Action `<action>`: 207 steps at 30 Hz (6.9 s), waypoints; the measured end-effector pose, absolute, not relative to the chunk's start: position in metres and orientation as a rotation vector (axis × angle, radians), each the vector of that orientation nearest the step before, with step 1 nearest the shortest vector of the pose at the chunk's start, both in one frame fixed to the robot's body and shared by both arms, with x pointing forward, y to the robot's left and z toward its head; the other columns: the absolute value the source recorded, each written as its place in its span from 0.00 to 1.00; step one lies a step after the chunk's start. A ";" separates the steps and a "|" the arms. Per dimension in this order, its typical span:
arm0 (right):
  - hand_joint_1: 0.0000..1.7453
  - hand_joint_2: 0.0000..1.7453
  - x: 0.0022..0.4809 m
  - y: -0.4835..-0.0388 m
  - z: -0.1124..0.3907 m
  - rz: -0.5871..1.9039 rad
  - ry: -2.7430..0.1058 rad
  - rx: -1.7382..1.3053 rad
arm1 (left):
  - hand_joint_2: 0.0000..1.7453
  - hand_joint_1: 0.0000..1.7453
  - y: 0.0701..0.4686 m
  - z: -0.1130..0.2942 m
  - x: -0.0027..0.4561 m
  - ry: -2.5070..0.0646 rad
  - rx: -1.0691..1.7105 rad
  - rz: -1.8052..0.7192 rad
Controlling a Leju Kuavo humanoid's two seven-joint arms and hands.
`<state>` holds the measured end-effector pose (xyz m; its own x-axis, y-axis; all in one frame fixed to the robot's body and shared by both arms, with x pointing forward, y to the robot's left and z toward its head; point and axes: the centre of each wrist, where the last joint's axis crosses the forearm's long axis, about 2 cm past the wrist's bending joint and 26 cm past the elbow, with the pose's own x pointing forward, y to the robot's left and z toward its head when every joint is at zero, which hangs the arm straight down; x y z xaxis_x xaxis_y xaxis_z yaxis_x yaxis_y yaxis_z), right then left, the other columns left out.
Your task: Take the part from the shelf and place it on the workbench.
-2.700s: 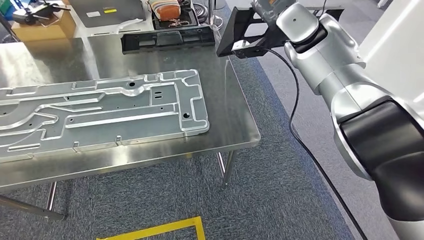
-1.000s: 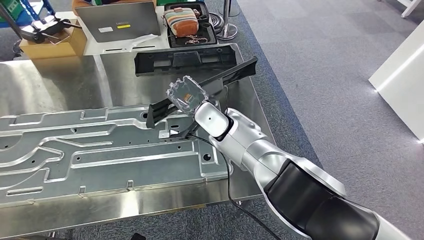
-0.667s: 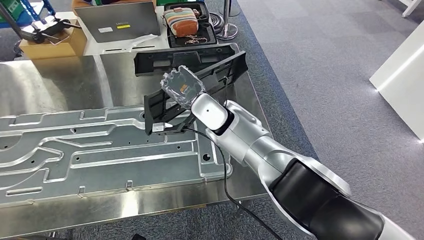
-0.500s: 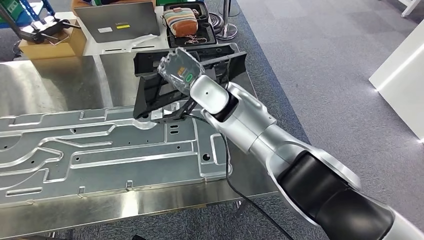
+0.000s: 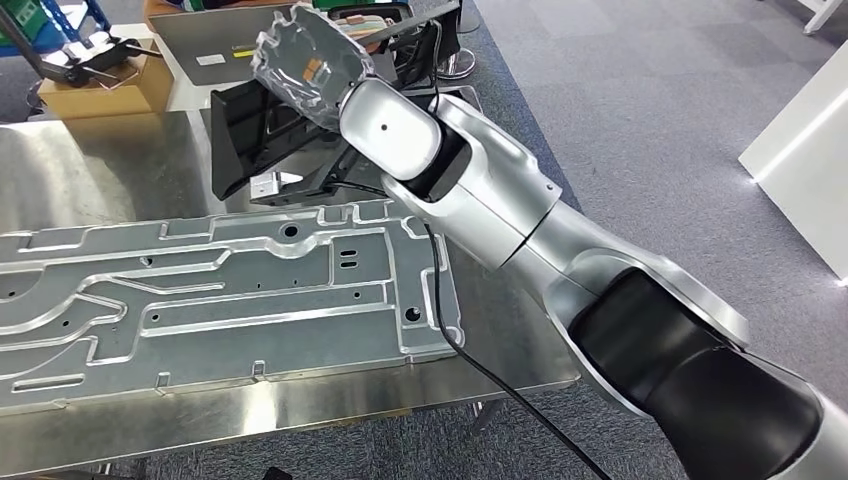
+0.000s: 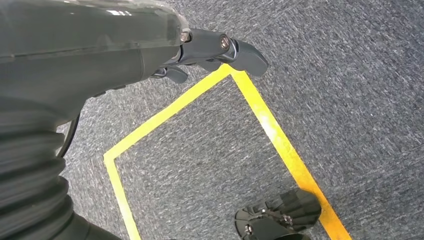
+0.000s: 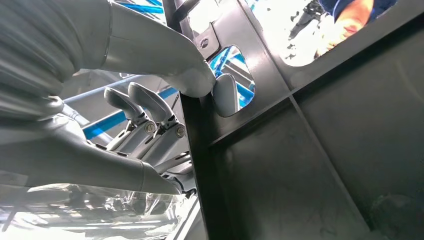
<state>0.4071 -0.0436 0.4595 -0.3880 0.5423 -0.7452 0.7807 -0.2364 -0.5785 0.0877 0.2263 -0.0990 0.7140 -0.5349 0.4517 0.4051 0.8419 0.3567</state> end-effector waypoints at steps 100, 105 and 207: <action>0.00 0.00 0.406 -0.057 0.395 -1.737 1.868 1.518 | 0.00 0.00 0.216 -0.094 0.107 -0.536 0.187 -0.504; 0.00 0.00 0.410 -0.054 0.390 -1.762 1.864 1.521 | 0.00 0.00 0.216 -0.093 0.109 -0.535 0.189 -0.502; 0.00 0.00 0.282 -0.106 0.098 -1.704 3.378 0.948 | 0.00 0.00 0.223 -0.100 0.081 -0.550 0.205 -0.489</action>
<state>0.2820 -0.1056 0.0976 -0.6240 0.6638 0.4123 0.0629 0.5686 -0.8202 0.0811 0.2225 -0.1000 0.7422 -0.4967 0.4500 0.3892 0.8660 0.3141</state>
